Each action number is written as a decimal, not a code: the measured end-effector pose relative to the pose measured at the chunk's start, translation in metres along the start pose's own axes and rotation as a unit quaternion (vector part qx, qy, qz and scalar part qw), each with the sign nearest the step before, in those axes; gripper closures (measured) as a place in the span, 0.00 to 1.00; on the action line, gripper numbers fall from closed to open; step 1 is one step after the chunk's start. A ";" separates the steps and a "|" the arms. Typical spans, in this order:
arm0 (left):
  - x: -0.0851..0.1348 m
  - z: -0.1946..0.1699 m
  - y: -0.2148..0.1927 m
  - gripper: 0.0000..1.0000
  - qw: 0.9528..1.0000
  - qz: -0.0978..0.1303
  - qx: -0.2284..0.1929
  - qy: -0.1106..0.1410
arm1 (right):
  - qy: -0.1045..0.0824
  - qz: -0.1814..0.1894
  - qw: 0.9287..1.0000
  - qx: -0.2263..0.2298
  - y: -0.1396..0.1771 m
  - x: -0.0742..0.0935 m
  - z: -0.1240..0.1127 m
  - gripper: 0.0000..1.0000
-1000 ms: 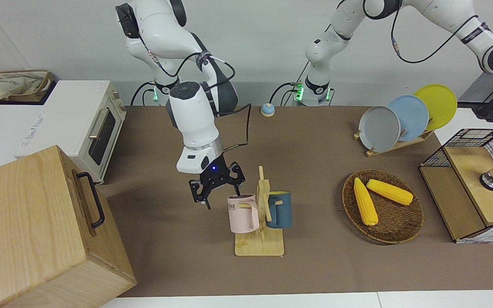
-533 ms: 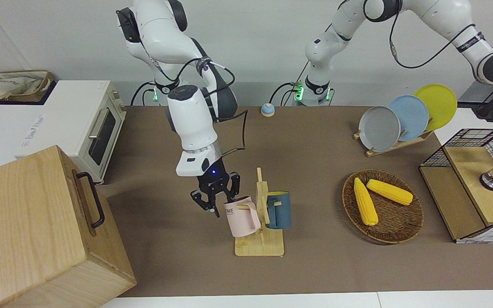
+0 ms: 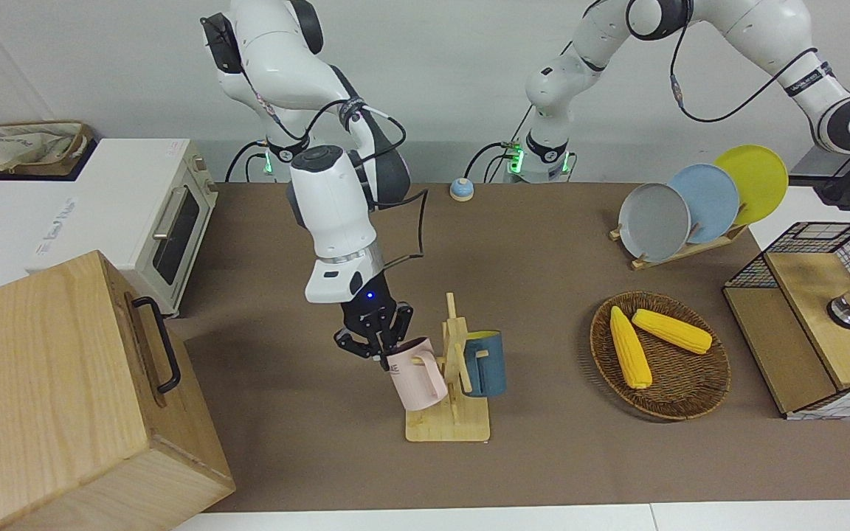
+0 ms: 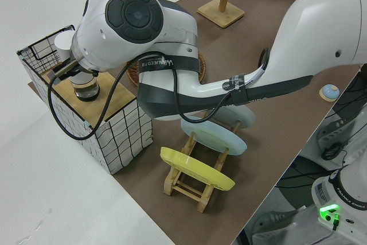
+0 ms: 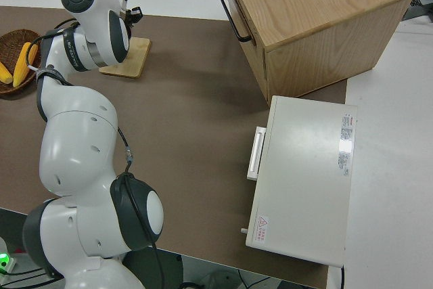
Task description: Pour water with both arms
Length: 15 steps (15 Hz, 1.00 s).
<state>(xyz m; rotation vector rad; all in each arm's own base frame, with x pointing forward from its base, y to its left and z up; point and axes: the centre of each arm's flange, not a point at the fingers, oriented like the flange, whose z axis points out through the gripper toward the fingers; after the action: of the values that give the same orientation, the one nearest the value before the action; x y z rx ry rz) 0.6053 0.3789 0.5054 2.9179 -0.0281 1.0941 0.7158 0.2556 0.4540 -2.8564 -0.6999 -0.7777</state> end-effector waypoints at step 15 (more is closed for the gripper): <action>0.013 0.013 0.020 0.37 0.999 -0.027 0.003 -0.021 | -0.074 0.007 0.995 -0.063 0.096 -0.015 -0.065 0.95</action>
<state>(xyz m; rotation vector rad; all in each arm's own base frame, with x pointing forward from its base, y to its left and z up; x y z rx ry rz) 0.6233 0.3582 0.5045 2.9288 0.0526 1.0279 0.7183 0.1502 0.5050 -3.0554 -0.6706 -0.6348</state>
